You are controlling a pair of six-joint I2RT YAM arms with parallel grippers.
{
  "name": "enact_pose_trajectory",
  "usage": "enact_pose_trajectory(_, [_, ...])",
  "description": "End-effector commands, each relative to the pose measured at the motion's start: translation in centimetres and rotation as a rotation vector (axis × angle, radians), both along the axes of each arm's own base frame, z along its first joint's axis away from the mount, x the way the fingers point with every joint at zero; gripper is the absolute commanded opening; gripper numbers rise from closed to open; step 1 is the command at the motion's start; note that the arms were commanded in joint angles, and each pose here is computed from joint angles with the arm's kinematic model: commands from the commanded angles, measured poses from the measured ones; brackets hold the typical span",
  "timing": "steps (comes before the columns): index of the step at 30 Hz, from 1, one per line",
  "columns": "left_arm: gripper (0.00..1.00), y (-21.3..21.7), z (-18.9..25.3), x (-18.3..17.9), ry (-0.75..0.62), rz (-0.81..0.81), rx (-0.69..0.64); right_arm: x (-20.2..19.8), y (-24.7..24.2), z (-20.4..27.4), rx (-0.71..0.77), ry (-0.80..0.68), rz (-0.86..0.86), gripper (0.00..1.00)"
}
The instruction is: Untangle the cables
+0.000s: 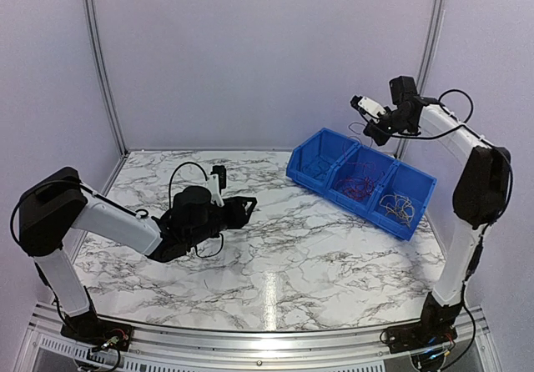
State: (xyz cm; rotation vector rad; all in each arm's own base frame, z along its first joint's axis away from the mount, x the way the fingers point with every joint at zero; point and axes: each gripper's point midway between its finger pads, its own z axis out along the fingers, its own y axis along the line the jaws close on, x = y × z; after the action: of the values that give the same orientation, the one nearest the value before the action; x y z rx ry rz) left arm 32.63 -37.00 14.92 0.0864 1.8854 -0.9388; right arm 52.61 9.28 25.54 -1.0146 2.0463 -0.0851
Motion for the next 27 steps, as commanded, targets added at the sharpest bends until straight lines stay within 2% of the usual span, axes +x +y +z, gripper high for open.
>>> enact_pose_trajectory(1, [0.38,0.4,0.9,-0.1,-0.013,0.015,-0.018,0.3,-3.0,1.4,0.053,-0.02,-0.088,0.0])
enact_pose_trajectory(11, [0.38,0.5,0.1,-0.1,0.01,0.023,-0.018,-3.7,-5.0,1.8,0.011,0.025,-0.136,0.0])
enact_pose_trajectory(16, [0.38,0.1,-0.4,0.0,0.031,0.013,-0.028,-3.0,-5.0,0.3,0.018,0.062,-0.146,0.0])
enact_pose_trajectory(22, [0.38,0.2,-0.1,-0.2,0.035,0.012,-0.039,-0.6,-4.1,-3.9,0.071,0.178,-0.137,0.0])
enact_pose_trajectory(23, [0.38,0.4,0.0,-0.3,0.032,0.014,-0.038,-0.3,-3.9,-4.7,0.076,0.199,-0.137,0.02])
enact_pose_trajectory(27, [0.38,1.3,0.5,-0.6,0.01,0.025,-0.022,0.0,-3.8,-5.2,0.09,0.255,-0.155,0.32])
